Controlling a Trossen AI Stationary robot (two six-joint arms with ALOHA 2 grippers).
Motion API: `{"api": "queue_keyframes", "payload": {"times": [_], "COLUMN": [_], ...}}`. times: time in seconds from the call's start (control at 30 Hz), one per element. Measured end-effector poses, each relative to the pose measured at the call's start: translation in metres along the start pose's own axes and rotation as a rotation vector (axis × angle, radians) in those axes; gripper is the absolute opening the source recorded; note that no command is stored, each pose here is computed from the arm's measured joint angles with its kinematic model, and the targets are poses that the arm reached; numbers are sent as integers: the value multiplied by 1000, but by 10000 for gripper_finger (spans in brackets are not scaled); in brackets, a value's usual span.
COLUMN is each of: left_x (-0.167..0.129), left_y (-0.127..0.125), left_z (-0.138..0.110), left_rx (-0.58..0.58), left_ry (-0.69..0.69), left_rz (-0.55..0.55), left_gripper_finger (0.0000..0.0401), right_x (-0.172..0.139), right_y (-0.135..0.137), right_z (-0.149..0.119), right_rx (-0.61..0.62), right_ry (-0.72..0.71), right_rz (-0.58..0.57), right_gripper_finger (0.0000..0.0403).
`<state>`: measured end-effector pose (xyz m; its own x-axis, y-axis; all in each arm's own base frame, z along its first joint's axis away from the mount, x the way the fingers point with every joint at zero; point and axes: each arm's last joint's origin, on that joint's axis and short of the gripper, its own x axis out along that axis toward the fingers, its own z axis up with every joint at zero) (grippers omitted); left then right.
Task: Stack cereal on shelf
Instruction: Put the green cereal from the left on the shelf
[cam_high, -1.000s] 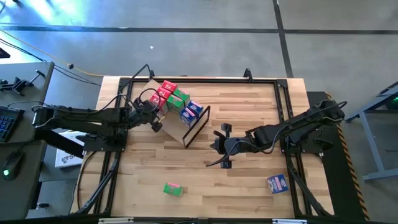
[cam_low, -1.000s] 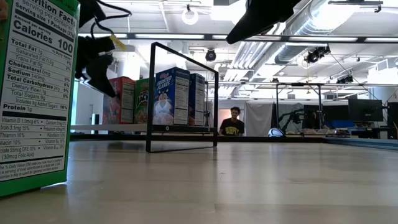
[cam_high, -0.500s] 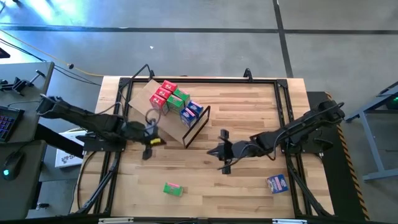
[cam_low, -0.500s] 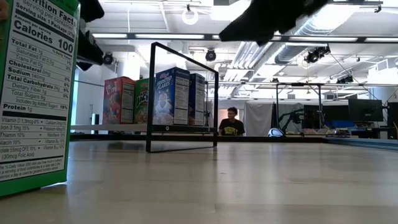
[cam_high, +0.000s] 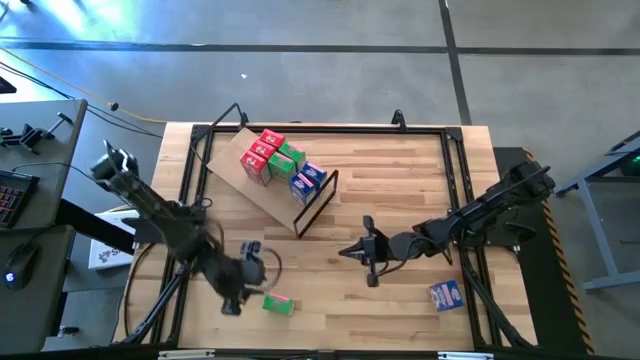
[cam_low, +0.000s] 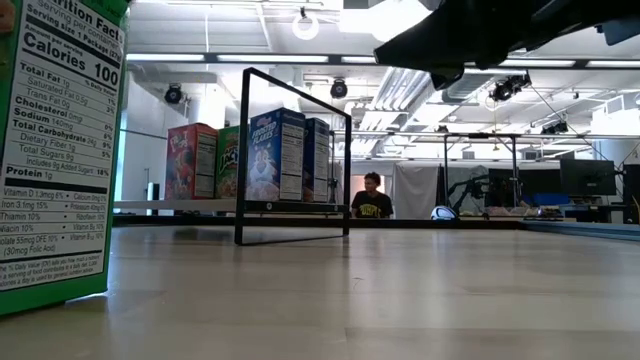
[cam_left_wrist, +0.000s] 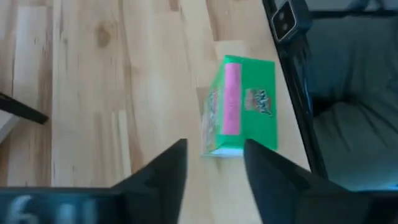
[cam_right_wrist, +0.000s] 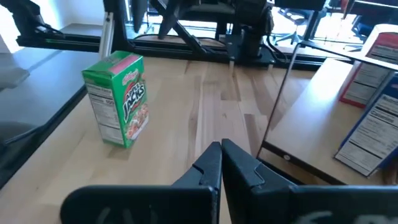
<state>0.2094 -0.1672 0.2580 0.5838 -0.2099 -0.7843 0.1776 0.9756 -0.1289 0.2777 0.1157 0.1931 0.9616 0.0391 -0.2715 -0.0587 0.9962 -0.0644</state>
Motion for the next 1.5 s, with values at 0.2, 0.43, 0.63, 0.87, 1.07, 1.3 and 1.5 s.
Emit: {"api": "queue_keyframes", "payload": {"times": [0.2, 0.43, 0.63, 0.87, 1.07, 1.3, 1.5], "left_x": [18, 42, 56, 71, 69, 69, 57], "left_y": [-31, -52, -50, -44, -40, -38, -35], "left_z": [28, 55, 60, 59, 55, 52, 48], "left_rx": [18, 68, 59, 56, 58, 95, 200], "left_ry": [153, 223, 291, 348, 394, 412, 450], "left_rz": [106, 125, 128, 120, 158, 178, 224], "left_gripper_finger": [231, 284, 289, 287, 261, 192, 155], "right_x": [0, 0, 0, -2, -4, -6, -8], "right_y": [1, 2, 2, 6, 12, 16, 19], "right_z": [-1, -1, -2, -2, -2, -2, -2], "right_rx": [-25, -43, -49, -34, -38, -42, -42], "right_ry": [7, 13, 20, 23, 18, 15, 14], "right_rz": [4, 17, 31, 52, 48, 51, 60], "right_gripper_finger": [0, 0, 0, 0, 0, 0, 0]}}
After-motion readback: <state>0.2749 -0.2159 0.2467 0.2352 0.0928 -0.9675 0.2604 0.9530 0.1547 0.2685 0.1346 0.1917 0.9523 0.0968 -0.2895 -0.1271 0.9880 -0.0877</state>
